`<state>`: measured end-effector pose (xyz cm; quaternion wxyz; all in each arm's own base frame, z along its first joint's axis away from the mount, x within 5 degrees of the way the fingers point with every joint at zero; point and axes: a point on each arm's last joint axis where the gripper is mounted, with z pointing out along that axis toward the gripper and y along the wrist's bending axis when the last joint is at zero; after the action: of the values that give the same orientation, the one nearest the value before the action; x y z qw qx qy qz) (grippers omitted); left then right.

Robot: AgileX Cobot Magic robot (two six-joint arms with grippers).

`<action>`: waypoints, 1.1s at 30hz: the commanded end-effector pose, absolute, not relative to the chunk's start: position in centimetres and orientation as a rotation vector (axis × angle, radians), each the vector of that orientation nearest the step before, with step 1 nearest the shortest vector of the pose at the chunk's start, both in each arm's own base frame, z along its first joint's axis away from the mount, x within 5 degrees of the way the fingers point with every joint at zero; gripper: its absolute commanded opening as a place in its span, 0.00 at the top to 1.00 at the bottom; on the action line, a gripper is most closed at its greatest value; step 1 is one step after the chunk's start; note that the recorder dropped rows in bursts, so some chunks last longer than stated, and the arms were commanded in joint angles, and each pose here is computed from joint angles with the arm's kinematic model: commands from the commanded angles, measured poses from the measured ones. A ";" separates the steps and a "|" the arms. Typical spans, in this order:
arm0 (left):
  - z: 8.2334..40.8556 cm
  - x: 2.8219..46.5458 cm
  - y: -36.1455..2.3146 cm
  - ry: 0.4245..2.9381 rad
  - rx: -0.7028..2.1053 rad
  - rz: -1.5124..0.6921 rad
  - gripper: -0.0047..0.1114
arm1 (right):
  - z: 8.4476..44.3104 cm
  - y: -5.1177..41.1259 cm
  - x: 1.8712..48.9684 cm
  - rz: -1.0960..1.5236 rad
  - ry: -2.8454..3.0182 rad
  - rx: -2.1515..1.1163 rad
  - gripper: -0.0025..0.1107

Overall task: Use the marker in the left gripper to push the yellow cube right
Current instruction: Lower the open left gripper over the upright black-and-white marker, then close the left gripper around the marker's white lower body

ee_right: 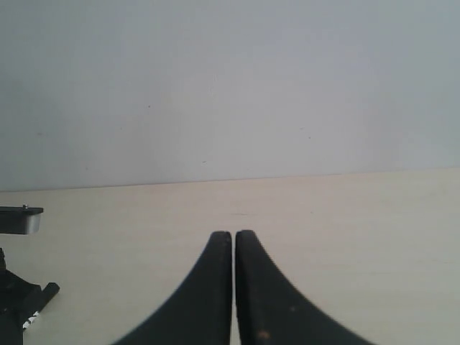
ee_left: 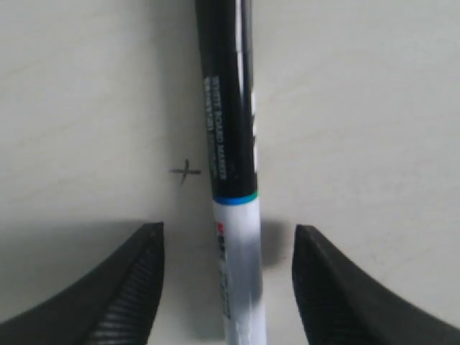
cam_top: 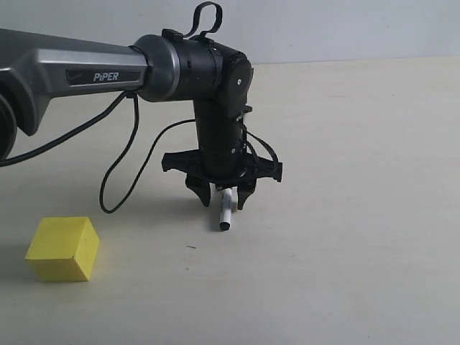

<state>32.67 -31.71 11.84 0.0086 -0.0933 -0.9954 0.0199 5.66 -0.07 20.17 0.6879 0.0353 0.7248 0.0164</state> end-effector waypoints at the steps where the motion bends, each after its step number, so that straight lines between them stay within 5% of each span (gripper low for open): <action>1: 12.2 32.7 -32.0 -3.128 -0.295 0.072 0.50 | 20.1 -0.1 5.6 0.021 1.613 0.071 0.96; 28: 11.0 32.5 -32.0 -3.091 -0.291 0.055 0.51 | 20.1 -0.1 5.6 0.021 1.613 0.071 0.96; 33: 11.0 32.6 -32.0 -3.096 -0.341 0.064 0.76 | 20.1 -0.1 5.6 0.021 1.613 0.071 0.96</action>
<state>32.65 -31.69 11.35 0.0158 -0.0967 -0.9951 0.0145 5.66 -0.07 20.17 0.6879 0.0353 0.7248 0.0164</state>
